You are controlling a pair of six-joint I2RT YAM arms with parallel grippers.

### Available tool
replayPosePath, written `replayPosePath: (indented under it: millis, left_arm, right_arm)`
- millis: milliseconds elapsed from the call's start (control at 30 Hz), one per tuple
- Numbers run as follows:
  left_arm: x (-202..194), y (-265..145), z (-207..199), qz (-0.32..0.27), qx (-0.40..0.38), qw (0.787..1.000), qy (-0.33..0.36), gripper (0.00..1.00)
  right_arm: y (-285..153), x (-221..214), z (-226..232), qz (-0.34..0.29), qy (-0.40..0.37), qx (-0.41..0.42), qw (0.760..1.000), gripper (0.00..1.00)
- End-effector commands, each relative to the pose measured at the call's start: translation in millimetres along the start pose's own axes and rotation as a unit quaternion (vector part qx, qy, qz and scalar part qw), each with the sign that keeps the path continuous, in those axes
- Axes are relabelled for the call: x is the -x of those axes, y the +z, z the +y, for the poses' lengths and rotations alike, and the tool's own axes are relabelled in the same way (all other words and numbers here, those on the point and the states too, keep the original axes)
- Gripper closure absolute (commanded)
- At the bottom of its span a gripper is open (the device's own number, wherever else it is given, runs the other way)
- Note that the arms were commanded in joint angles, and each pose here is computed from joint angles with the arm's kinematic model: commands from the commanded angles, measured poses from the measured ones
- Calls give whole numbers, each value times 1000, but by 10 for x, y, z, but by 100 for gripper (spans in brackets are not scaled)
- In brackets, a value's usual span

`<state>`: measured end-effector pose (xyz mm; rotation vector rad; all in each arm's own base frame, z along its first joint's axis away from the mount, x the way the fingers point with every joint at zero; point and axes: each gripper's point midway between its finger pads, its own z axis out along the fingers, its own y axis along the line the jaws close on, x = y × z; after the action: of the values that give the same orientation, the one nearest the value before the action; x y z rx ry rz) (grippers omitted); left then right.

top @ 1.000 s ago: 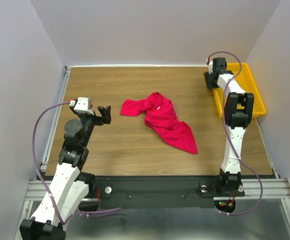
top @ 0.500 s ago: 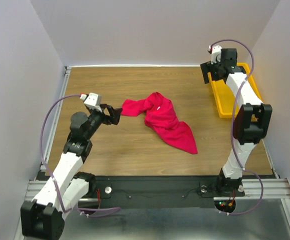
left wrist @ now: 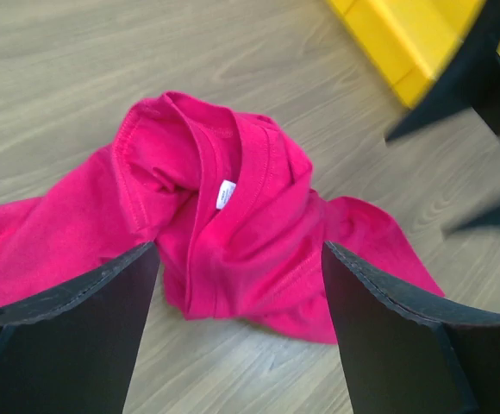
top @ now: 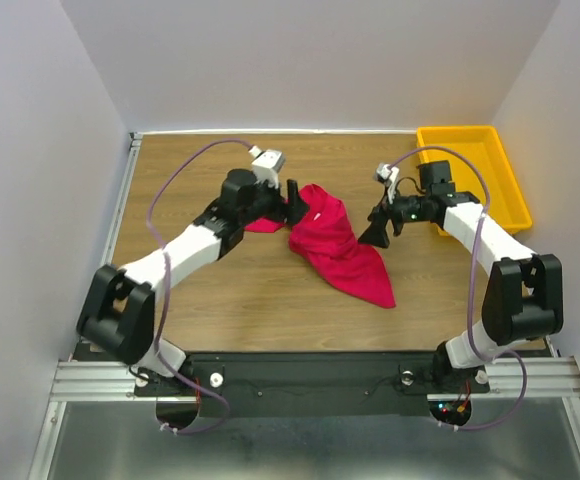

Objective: Fold and stack the t-shirts

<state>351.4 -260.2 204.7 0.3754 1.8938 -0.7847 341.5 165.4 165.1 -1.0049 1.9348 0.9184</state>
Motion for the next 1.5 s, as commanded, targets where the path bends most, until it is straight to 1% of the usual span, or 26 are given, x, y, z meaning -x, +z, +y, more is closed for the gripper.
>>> replayPosePath:
  millis: [0, 33, 67, 100, 167, 200, 233, 467, 567, 633, 667, 700, 733, 767, 900, 933, 967, 1000, 1033, 1067, 1100, 1133, 1267, 1300, 1400, 1467]
  left_arm:
    - [209, 380, 77, 14, 34, 999, -3, 15]
    - [280, 580, 103, 21, 38, 999, -11, 16]
    - [210, 661, 116, 42, 40, 998, -16, 18]
    - [237, 833, 145, 48, 46, 997, -29, 19]
    - [179, 971, 185, 67, 59, 995, -36, 22]
    - [-25, 1064, 252, 97, 75, 992, -41, 26]
    - [101, 1129, 231, 87, 79, 992, -43, 27]
    - [-67, 1401, 246, 123, 112, 985, -55, 34]
    - [-120, 1474, 201, 127, 110, 984, -61, 41]
    - [-114, 1523, 202, 123, 113, 984, -63, 51]
    - [-116, 1541, 205, 122, 113, 984, -65, 67]
    - [-95, 1557, 206, 118, 113, 985, -64, 76]
    - [-61, 1562, 208, 113, 114, 985, -61, 86]
    - [-9, 1549, 221, 106, 119, 986, -57, 100]
    - [337, 1304, 171, 61, 125, 990, -35, 100]
    - [478, 1152, 176, 41, 138, 989, -24, 100]
    - [544, 1066, 157, 34, 139, 990, -19, 100]
    - [716, 903, 106, 13, 140, 990, -17, 100]
    - [624, 820, 128, 21, 143, 989, -16, 100]
    - [621, 741, 127, 20, 143, 989, -16, 100]
    - [743, 597, 60, 2, 134, 991, -20, 100]
    - [584, 523, 105, 16, 137, 990, -25, 100]
    - [506, 178, 150, 5, 134, 990, -49, 100]
    - [521, 94, 97, -4, 118, 992, -54, 100]
    - [547, -68, 77, -14, 109, 992, -59, 100]
    - [449, -139, 102, -7, 111, 992, -61, 100]
  right_arm:
    - [10, -59, 196, -5, -55, 22, 998, 1]
    - [14, -143, 205, 3, -54, 19, 998, 1]
    - [7, -173, 208, 6, -54, 15, 998, 1]
    - [-6, -215, 176, 13, -53, 3, 998, 2]
    - [-12, -284, 177, 20, -49, -4, 999, 2]
    - [-23, -294, 165, 23, -48, -11, 999, 2]
    - [-18, -334, 173, 26, -40, -13, 999, 2]
    - [-3, -457, 107, 35, -19, -36, 999, 2]
    - [-2, -462, 93, 33, -16, -43, 998, 2]
    - [2, -468, 71, 33, -14, -48, 998, 2]
    - [4, -468, 67, 34, -15, -50, 998, 2]
    - [-2, -474, 46, 36, -13, -54, 998, 2]
    - [-13, -456, 41, 35, -17, -57, 998, 2]
    - [-21, -445, 42, 34, -19, -59, 998, 2]
    - [-70, -349, 140, 19, -51, -46, 997, 2]
    - [-76, -309, 206, 9, -69, -31, 997, 1]
    - [-77, -295, 254, 5, -79, -20, 997, 1]
    - [-84, -285, 360, -5, -90, 1, 996, 0]
    - [-81, -283, 388, -9, -111, 11, 994, 0]
    - [-80, -281, 411, -12, -118, 18, 993, 0]
    - [-64, -297, 429, -13, -116, 27, 993, 0]
    - [-59, -299, 425, -12, -121, 30, 992, 0]
    - [-2, -302, 416, -10, -115, 48, 992, 0]
    - [19, -274, 436, -11, -115, 55, 992, 0]
    - [93, -261, 459, -6, -114, 67, 991, 0]
    - [150, -236, 452, -1, -112, 71, 991, 0]
